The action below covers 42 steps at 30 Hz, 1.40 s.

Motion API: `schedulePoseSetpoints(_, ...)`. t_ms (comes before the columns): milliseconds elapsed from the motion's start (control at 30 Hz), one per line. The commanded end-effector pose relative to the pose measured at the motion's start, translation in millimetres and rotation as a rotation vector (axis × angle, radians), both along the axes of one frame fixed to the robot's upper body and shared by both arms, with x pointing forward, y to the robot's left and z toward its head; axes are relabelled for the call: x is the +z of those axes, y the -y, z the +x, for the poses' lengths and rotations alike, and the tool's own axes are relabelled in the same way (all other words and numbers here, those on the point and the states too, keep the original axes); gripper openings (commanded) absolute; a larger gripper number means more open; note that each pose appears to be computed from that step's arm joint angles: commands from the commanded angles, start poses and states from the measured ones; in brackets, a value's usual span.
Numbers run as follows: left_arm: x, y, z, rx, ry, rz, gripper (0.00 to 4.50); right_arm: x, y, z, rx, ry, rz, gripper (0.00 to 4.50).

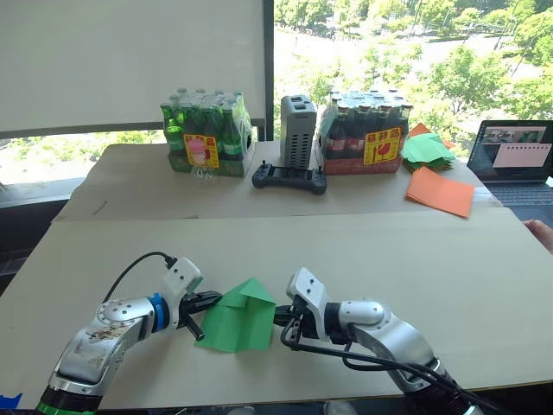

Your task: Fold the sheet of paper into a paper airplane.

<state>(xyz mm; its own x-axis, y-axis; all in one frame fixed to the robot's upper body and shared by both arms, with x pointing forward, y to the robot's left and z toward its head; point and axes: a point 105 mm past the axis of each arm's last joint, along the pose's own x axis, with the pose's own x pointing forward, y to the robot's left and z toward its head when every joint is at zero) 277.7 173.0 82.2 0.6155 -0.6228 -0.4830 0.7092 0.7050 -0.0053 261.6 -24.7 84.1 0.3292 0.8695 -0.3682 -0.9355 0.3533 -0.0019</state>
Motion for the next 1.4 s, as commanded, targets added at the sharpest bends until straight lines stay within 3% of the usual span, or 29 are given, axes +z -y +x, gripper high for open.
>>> schedulePoseSetpoints(33,25.8,2.2,5.4,-0.028,0.067,-0.008,0.02,8.4,-0.1,0.8,0.007,0.030,0.017,0.00)
schedulePoseSetpoints(167,45.6,11.3,9.0,-0.099,0.078,-0.050,0.02,5.8,-3.9,-1.1,0.011,0.037,0.011,0.00)
schedulePoseSetpoints(333,30.5,14.7,3.9,-0.195,0.034,-0.001,0.02,6.0,-3.9,1.8,-0.008,0.045,0.010,0.00)
schedulePoseSetpoints(633,-1.2,6.2,6.5,-0.222,0.002,0.094,0.02,8.0,-3.7,0.7,-0.009,0.045,0.010,0.00)
schedulePoseSetpoints(1067,-11.5,8.0,5.3,-0.217,-0.008,0.099,0.02,35.6,-26.3,7.9,0.038,0.092,0.081,0.00)
schedulePoseSetpoints(1400,-7.8,10.8,6.3,-0.230,0.002,0.105,0.02,35.5,-41.0,13.7,0.057,0.102,0.088,0.00)
